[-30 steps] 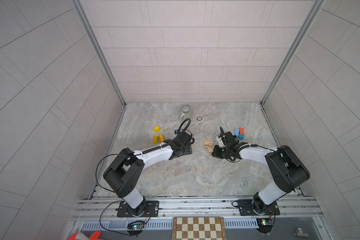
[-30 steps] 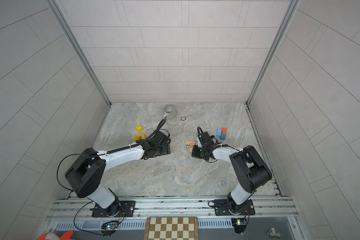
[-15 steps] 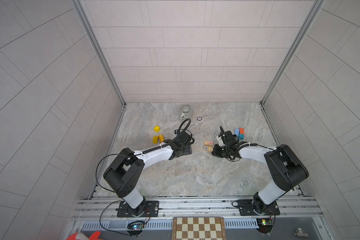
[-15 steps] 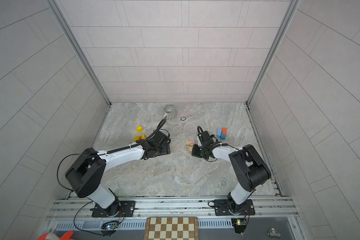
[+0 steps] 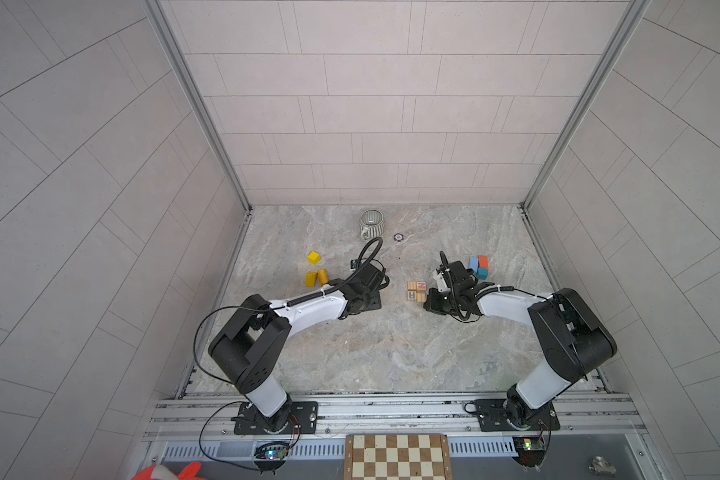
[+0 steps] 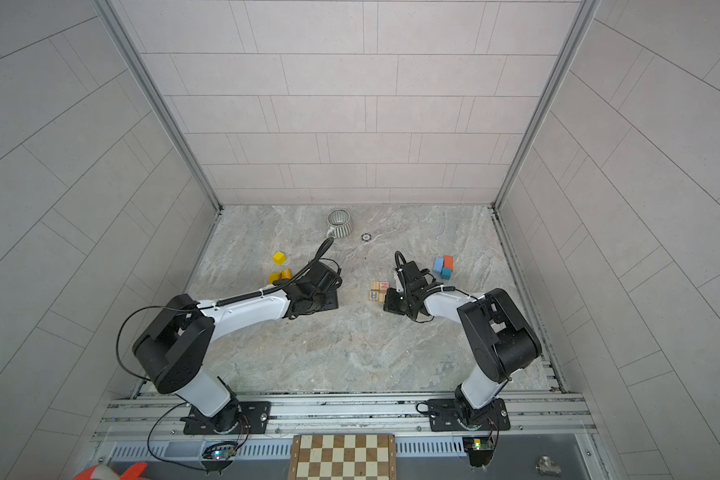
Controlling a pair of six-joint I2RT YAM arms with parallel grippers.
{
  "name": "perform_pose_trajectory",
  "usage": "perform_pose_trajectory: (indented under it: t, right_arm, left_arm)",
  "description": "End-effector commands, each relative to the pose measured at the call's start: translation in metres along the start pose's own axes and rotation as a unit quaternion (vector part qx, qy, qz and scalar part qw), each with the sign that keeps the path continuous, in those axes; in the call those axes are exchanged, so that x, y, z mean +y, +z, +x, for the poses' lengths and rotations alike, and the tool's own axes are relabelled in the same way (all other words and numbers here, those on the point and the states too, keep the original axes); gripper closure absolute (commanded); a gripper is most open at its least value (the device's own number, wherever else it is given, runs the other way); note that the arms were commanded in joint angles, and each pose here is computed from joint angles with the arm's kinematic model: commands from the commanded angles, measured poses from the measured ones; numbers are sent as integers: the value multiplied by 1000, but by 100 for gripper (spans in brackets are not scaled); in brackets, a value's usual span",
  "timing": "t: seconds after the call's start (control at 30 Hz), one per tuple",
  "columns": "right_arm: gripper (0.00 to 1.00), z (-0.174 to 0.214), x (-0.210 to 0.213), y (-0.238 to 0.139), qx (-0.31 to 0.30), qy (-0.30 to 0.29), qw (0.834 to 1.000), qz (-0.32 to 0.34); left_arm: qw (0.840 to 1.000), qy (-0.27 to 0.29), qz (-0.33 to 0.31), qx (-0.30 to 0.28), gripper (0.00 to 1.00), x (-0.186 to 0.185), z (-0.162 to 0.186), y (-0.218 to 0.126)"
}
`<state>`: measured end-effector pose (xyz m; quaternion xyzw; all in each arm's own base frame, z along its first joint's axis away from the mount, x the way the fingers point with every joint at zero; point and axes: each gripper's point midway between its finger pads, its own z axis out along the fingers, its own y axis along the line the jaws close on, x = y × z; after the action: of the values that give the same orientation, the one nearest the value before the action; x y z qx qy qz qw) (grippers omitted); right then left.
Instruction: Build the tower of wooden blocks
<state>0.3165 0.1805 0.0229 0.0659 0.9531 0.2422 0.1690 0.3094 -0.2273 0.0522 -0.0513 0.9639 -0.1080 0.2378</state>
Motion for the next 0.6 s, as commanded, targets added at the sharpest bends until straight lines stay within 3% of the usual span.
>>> perform_pose_trajectory:
  t: [0.0,0.27,0.4,0.57]
  right_arm:
    - [100,-2,0,-6,-3,-1,1000,1]
    - [100,-2,-5,-24,-13,-2,1000,-7]
    - [100,-5,-14,-25,-15,10,1000,-9]
    - [100,-13,-19,-24,-21,24,999,-20]
  left_arm:
    - [1000,-1,16,13,57,-4,6,7]
    - [999,11,43,27,87,-31,9,16]
    - [998,13,48,38,97,-45,12,25]
    - [998,17,51,44,100,-62,11,35]
